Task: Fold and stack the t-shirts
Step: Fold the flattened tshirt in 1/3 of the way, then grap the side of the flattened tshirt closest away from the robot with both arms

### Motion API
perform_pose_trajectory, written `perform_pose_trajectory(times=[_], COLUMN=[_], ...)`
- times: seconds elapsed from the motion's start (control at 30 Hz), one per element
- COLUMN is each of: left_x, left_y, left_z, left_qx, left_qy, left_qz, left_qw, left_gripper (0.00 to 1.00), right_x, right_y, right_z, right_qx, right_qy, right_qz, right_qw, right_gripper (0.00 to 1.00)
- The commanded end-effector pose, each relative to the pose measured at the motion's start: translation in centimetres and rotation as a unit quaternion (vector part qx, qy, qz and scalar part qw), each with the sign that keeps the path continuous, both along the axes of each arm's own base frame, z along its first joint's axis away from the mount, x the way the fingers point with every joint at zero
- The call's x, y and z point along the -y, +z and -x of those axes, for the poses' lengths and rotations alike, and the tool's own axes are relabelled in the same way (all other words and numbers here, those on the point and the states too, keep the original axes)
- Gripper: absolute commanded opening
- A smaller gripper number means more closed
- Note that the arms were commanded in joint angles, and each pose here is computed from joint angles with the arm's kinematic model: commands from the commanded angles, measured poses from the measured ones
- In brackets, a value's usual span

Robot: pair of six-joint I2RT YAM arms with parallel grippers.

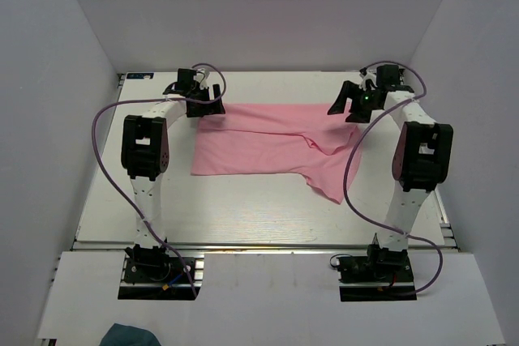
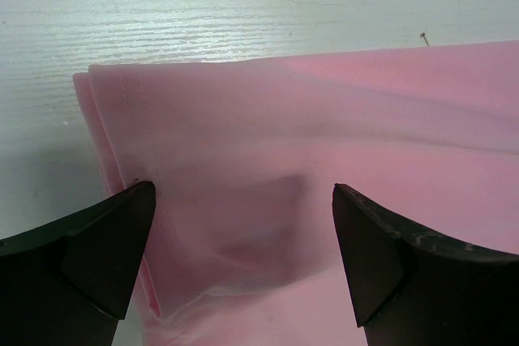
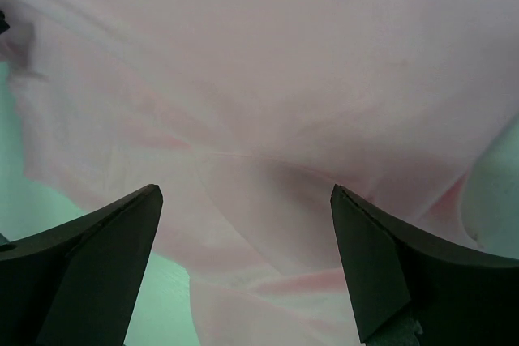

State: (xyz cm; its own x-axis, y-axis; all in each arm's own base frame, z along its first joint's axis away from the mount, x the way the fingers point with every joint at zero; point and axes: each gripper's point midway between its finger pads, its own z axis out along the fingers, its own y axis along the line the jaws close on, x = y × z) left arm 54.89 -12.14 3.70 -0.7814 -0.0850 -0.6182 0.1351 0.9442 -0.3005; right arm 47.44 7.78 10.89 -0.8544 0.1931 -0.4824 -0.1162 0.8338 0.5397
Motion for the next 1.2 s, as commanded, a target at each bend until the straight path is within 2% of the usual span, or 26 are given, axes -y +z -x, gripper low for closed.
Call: perform_pose_trajectory(times=[0.0, 0.17, 0.27, 0.4, 0.47, 0.6, 0.63, 0.67, 0.73, 0.77, 0.8, 0.87, 0.9, 0.93, 0.97, 1.0, 1.03, 1.07, 1.1, 1.17], left_x=[0.6, -0.5, -1.0, -0.6, -0.6, -1.1, -1.2, -1.5, -1.8, -1.7, -2.4, -3.7, -4.9, -5.0, -5.9, -7.3, -7.1, -7.0, -7.6, -7.1], left_y=[1.3, -1.9, -3.0, -2.6, -2.2, 3.1, 5.8, 7.2, 9.3, 11.3, 11.3, 11.4, 11.6, 11.5, 9.3, 8.9, 9.5, 7.6, 7.2, 6.1], left_z=[1.2, 2.4, 2.1, 1.7, 1.5, -0.1, -0.3, -0.4, 0.0, 0.7, 1.6, 3.9, 6.1, 7.5, 10.2, 11.6, 13.3, 15.5, 16.6, 19.2], left_qx=[-0.015, -0.056, -0.066, -0.068, -0.065, -0.002, 0.024, 0.039, 0.058, 0.071, 0.063, 0.038, 0.029, 0.016, -0.021, -0.031, -0.034, -0.063, -0.069, -0.097], left_qy=[-0.007, 0.007, 0.012, 0.011, 0.011, 0.013, 0.016, 0.016, 0.018, 0.018, 0.029, 0.061, 0.088, 0.118, 0.147, 0.188, 0.202, 0.203, 0.226, 0.226], left_qz=[0.023, 0.008, 0.007, 0.016, 0.016, 0.003, 0.003, -0.005, -0.025, -0.035, -0.047, -0.065, -0.079, -0.072, -0.082, -0.100, -0.093, -0.105, -0.124, -0.127], left_qw=[1.000, 0.998, 0.998, 0.998, 0.998, 1.000, 1.000, 0.999, 0.998, 0.997, 0.996, 0.995, 0.993, 0.990, 0.985, 0.976, 0.974, 0.971, 0.964, 0.961], left_gripper=[1.00, 1.00, 1.00, 1.00, 1.00, 1.00, 1.00, 1.00, 1.00, 1.00, 1.00, 1.00, 1.00, 1.00, 1.00, 1.00, 1.00, 1.00, 1.00, 1.00], right_x=[0.1, 0.8, 1.1, 1.4, 0.9, 1.0, 1.2, 1.4, 1.3, 1.2, 1.2, -0.2, 0.5, 0.1, 0.2, 0.8, 0.9, 0.3, 0.5, -0.4], right_y=[-3.1, -8.7, -10.4, -10.2, -8.7, -2.0, 0.2, 0.4, 4.4, 5.5, 6.0, 5.9, 4.9, 4.4, 4.1, 2.8, 2.4, 1.8, 0.2, -0.9], right_z=[0.2, 0.6, -0.2, -2.4, -3.1, -4.2, -4.2, -3.7, -2.9, -0.9, -0.3, 3.2, 6.3, 7.4, 8.4, 10.9, 11.8, 12.9, 14.9, 17.1], right_qx=[-0.038, -0.100, -0.101, -0.068, -0.048, 0.045, 0.070, 0.072, 0.112, 0.117, 0.124, 0.115, 0.112, 0.109, 0.104, 0.090, 0.084, 0.072, 0.050, 0.036], right_qy=[-0.011, -0.021, -0.020, -0.010, 0.002, 0.018, 0.016, 0.015, 0.011, 0.005, 0.002, 0.004, -0.013, -0.019, -0.028, -0.041, -0.046, -0.042, -0.038, -0.017], right_qz=[-0.022, -0.026, -0.024, -0.013, -0.018, 0.023, 0.033, 0.055, 0.077, 0.093, 0.101, 0.122, 0.142, 0.158, 0.164, 0.177, 0.189, 0.189, 0.196, 0.194], right_qw=[0.999, 0.994, 0.994, 0.998, 0.999, 0.999, 0.997, 0.996, 0.991, 0.989, 0.987, 0.986, 0.983, 0.981, 0.981, 0.979, 0.977, 0.978, 0.979, 0.980], right_gripper=[0.90, 0.90, 0.90, 0.90, 0.90, 0.90, 0.90, 0.90, 0.90, 0.90, 0.90, 0.90, 0.90, 0.90, 0.90, 0.90, 0.90, 0.90, 0.90, 0.90])
